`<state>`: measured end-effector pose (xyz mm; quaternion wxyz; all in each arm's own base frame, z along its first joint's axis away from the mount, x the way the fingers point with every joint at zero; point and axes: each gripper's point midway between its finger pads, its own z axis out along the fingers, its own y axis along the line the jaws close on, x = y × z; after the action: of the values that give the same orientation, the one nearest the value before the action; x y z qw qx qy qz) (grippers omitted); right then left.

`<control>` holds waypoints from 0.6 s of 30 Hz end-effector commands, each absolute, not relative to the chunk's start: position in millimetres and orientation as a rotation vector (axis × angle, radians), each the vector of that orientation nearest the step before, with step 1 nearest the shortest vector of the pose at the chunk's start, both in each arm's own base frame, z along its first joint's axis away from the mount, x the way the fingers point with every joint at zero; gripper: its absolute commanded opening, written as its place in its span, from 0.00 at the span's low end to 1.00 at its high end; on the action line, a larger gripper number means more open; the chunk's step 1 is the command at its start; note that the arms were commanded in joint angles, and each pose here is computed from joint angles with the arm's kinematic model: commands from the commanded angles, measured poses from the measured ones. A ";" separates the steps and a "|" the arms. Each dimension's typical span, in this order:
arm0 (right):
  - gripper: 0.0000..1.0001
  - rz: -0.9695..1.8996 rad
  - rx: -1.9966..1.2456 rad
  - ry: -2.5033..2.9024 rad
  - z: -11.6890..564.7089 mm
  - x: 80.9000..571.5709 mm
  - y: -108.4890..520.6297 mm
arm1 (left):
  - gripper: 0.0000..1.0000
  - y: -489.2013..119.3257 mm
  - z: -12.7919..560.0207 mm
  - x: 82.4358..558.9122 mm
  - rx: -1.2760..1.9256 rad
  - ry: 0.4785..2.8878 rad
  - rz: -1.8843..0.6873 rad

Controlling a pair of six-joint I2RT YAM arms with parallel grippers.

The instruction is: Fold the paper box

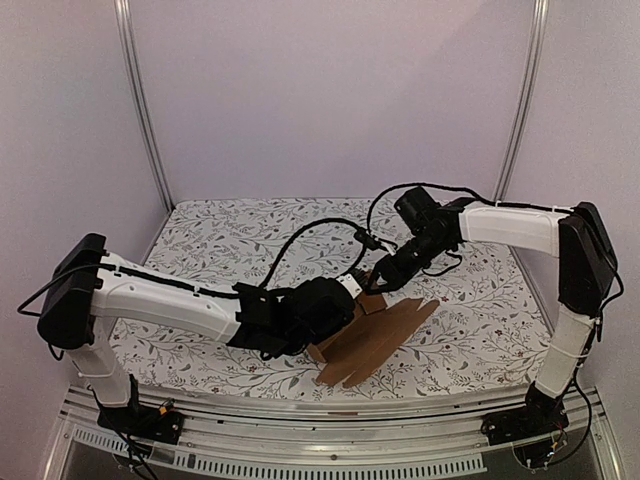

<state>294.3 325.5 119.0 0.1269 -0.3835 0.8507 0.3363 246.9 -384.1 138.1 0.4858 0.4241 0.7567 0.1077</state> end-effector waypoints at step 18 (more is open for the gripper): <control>0.04 0.592 -0.940 2.432 112.7 320.8 325.6 | 0.22 -418.8 160.4 238.2 0.762 1.886 0.059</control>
<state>309.2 325.6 103.9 0.2064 -0.3699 0.8801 0.2146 251.7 -396.7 137.3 0.4978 0.3512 0.7887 0.0828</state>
